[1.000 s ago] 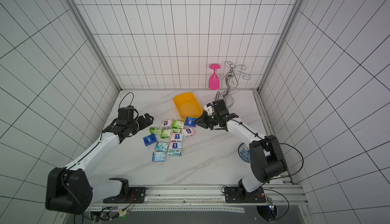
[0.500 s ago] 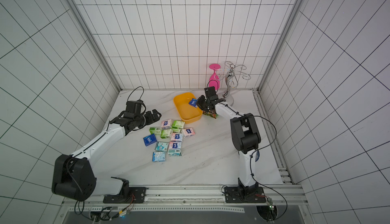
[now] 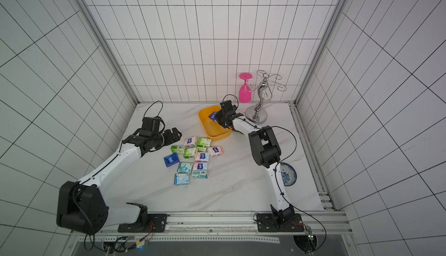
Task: Put the pocket tissues into the storage box
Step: Place the pocket tissues in the storage box, then pick up the pocket tissues from the center of the board, then place the pocket tissues in the storage box, then move the storage box to the center of the board.
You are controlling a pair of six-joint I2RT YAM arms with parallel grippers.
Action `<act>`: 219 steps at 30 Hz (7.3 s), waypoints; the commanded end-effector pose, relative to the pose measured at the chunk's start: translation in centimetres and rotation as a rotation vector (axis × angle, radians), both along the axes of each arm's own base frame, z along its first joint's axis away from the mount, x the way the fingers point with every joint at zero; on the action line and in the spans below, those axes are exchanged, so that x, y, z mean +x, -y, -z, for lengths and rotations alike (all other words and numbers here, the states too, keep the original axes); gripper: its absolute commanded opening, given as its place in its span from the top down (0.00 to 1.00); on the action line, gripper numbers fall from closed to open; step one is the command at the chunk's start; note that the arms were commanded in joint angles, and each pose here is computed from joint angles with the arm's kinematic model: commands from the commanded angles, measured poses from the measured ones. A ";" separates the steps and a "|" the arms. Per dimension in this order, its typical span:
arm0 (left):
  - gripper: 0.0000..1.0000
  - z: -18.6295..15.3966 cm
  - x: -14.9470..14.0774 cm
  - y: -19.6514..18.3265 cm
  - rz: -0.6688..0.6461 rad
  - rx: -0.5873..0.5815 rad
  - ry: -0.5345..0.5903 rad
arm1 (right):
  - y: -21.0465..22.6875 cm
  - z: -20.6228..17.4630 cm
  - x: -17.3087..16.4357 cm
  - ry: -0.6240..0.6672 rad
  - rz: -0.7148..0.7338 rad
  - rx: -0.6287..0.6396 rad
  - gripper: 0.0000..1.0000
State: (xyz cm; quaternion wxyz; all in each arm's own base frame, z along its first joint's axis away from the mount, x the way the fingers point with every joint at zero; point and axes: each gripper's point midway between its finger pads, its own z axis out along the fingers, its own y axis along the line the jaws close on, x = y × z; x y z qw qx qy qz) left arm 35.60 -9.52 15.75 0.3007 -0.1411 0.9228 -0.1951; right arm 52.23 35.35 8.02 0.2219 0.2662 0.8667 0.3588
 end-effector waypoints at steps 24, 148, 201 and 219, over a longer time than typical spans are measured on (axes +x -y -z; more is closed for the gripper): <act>0.02 -0.5 -1.0 -0.5 0.010 -0.003 0.008 | 2.7 -6.9 -6.8 0.103 -0.330 -0.146 0.53; 0.02 -1.0 -3.0 -0.8 -0.013 -0.062 0.004 | -2.4 -0.9 -0.9 -0.079 -0.153 -0.138 0.20; 0.02 -0.4 -3.7 -1.3 -0.008 -0.028 -0.018 | 7.9 1.1 -13.0 -0.083 -0.984 -0.843 1.00; 0.02 0.0 -3.6 -1.1 0.002 -0.029 -0.034 | 12.5 -1.3 -24.2 -0.153 -0.936 -0.796 0.96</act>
